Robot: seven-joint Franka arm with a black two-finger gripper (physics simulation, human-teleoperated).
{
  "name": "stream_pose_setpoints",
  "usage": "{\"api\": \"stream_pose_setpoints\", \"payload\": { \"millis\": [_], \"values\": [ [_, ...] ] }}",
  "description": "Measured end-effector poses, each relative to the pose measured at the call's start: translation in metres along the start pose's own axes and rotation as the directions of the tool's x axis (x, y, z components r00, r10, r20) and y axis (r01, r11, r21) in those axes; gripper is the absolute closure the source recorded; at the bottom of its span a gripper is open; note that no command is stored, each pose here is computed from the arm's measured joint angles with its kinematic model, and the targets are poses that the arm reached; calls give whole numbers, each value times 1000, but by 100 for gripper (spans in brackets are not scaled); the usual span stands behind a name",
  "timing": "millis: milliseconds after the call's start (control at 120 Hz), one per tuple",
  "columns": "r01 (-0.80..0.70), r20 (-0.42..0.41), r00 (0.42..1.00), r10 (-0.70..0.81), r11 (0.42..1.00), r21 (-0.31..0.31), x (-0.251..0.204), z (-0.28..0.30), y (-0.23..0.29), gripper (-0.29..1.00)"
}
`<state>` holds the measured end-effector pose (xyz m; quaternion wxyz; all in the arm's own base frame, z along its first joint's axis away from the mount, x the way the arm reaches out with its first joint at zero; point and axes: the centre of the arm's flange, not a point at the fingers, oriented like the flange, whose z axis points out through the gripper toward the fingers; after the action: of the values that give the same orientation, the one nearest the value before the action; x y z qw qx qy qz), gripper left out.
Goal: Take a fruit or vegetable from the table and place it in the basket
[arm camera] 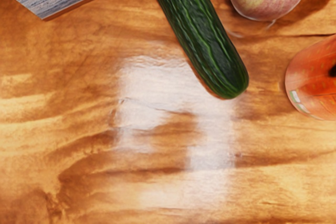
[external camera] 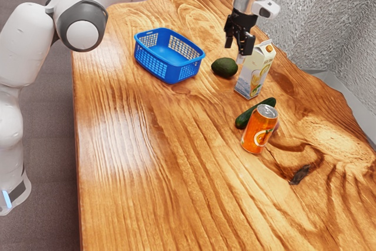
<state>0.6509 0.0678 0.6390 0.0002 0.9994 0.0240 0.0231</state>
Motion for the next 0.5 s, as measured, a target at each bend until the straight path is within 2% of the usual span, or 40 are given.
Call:
{"api": "stream_pose_setpoints", "payload": {
  "millis": [217,500],
  "values": [
    [-7,-2,1000,7,1000,1,-1,-1,3,0],
    [-86,-54,995,85,996,-21,5,-2,108,0]
  ]
}}
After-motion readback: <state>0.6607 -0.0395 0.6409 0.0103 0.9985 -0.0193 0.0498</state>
